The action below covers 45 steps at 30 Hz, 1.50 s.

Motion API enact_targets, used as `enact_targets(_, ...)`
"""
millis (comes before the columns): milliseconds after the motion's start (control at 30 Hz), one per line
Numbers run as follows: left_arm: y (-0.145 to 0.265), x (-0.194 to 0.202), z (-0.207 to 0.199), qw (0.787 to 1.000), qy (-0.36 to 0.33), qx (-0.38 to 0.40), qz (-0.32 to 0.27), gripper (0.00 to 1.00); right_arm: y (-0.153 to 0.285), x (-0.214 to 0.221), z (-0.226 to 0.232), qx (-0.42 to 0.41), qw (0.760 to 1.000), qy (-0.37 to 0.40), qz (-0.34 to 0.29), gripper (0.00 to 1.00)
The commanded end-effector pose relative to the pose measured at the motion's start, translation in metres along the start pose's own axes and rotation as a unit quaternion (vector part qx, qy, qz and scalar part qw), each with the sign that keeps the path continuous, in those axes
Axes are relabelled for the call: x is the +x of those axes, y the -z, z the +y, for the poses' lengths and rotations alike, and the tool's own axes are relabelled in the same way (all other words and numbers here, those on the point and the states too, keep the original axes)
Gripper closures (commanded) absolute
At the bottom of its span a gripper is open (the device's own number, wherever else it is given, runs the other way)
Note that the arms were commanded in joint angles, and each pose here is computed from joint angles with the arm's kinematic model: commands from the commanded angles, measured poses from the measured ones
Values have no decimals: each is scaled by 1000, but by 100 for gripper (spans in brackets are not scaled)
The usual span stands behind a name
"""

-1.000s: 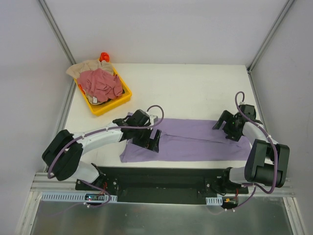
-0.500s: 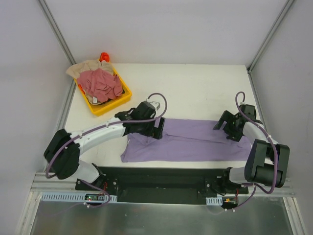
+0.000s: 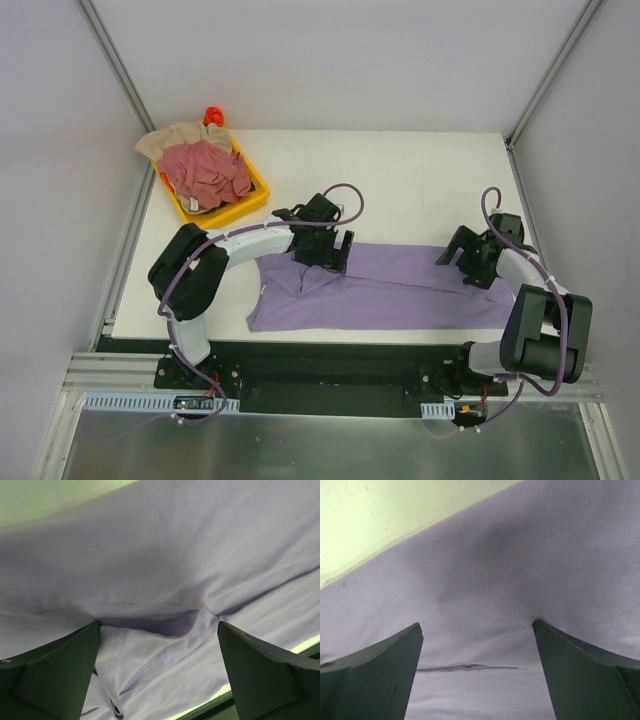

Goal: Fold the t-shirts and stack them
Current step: Fold the other side of the tshirt into a rectangle

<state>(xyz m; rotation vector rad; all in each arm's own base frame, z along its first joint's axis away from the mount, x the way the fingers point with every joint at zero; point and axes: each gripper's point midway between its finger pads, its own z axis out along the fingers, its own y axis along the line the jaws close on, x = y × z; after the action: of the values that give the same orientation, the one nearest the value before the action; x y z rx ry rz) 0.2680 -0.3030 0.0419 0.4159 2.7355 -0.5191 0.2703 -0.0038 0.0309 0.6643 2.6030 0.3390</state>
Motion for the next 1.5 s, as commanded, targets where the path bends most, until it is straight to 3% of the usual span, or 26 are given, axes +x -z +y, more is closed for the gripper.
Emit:
enact_targets(0,16,17,-23,998,-7,60,26,1,0,8,-10,18,1000,-8,12,4)
enact_targets(333,46,65,-53,990,-27,128,60,1,1,9,-10,18,1000,-8,11,4)
enact_targets(667,78,102,-104,971,-96,206,76,1,2,8,-10,18,1000,-7,8,4)
enact_targets(767,91,90,-105,969,-125,208,36,1,1,8,-10,19,1000,-8,9,4)
enact_targets(833,96,70,-96,977,-128,170,-16,1,1,9,-11,19,1000,-8,10,4)
enact_targets(900,98,45,-75,987,-104,101,-64,1,1,8,-11,21,1000,-8,10,4)
enact_targets(1000,94,10,-26,996,-22,3,-84,1,1,8,-11,20,1000,-6,9,4)
enact_targets(1067,87,-8,-5,997,31,2,-77,1,1,8,-11,20,1000,-8,10,4)
enact_targets(1167,76,-25,-5,998,22,16,-64,1,1,9,-12,23,1000,-7,12,4)
enact_targets(1300,56,-21,-29,997,7,74,-10,1,1,8,-14,30,999,-6,11,4)
enact_targets(1467,30,1,-15,998,23,45,30,1,0,8,-17,39,999,-8,13,4)
